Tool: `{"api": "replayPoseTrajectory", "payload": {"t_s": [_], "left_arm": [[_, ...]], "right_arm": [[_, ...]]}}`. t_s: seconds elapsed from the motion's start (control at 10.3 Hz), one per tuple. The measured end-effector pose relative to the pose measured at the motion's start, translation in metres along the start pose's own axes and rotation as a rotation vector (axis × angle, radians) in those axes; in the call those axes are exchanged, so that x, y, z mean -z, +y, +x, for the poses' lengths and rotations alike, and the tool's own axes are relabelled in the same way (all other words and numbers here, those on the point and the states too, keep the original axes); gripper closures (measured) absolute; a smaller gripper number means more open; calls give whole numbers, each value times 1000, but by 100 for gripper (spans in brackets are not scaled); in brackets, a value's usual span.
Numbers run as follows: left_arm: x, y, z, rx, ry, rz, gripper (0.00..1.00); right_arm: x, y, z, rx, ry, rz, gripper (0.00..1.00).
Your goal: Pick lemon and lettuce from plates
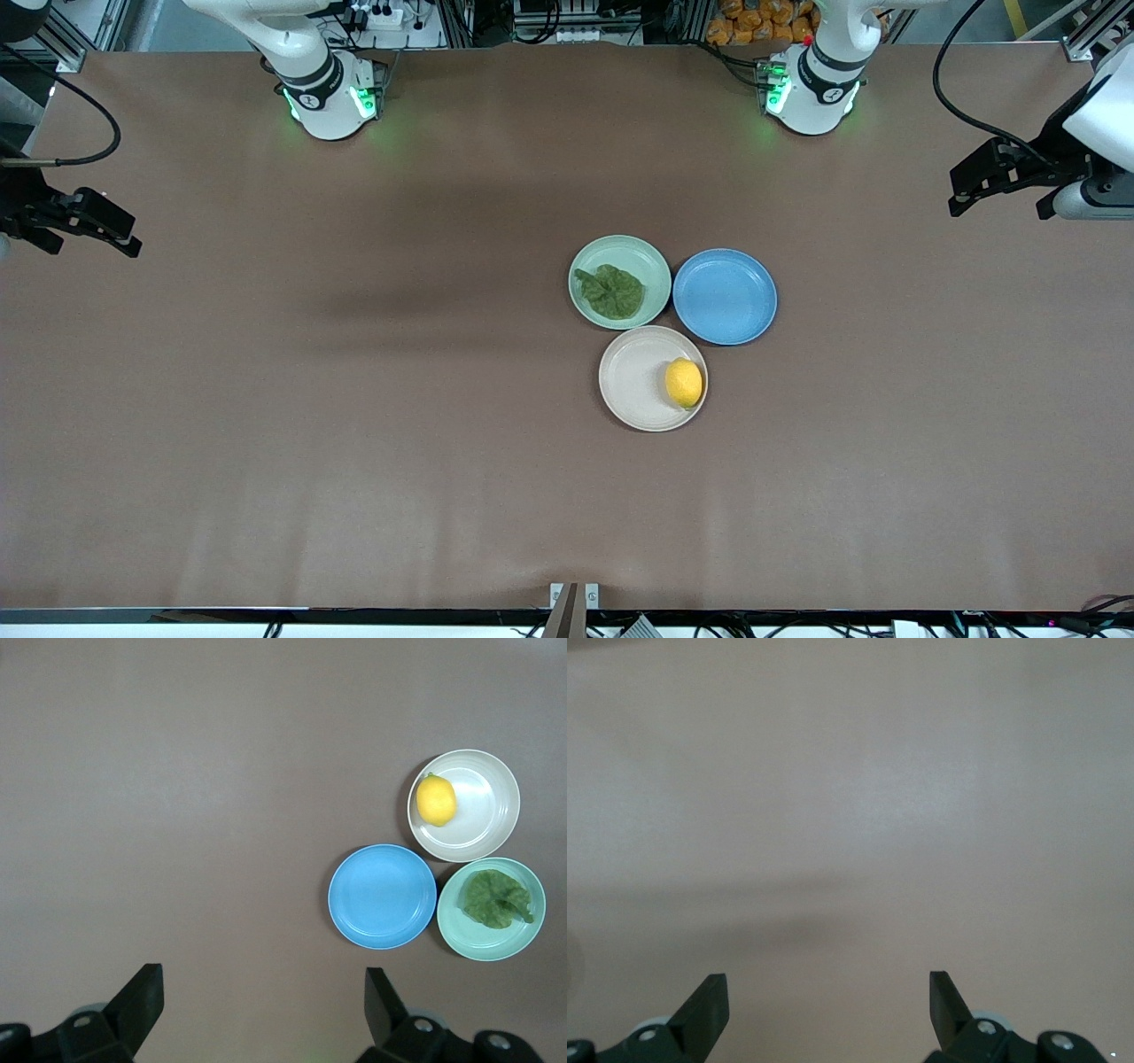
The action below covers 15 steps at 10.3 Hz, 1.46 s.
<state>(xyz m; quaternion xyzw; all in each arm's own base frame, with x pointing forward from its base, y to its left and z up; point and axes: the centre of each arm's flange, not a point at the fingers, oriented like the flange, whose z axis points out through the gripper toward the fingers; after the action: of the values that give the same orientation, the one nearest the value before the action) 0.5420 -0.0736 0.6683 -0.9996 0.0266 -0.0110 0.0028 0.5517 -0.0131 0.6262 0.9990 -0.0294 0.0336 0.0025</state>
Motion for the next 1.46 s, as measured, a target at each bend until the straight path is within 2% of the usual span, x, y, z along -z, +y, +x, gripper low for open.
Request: {"api": "replayPoseTrajectory", "payload": {"t_s": [0.68,0.97,1.17,1.46], "left_arm": [[3,2,0,-14,7,-6,0],[-6,2,5,-13,-11,-8,0],[-24,10,14,-25,-36,-10,0],[-73,47,45,-32,-48,-19,0]], "right_arm": [[-3,-1,0,2,-7,0,0],[-3,-5,-1,8,-7,1,0],[-7,-36,-3,25,-14,5,0],[-28,-128,-12,-4,-51,3,0]]}}
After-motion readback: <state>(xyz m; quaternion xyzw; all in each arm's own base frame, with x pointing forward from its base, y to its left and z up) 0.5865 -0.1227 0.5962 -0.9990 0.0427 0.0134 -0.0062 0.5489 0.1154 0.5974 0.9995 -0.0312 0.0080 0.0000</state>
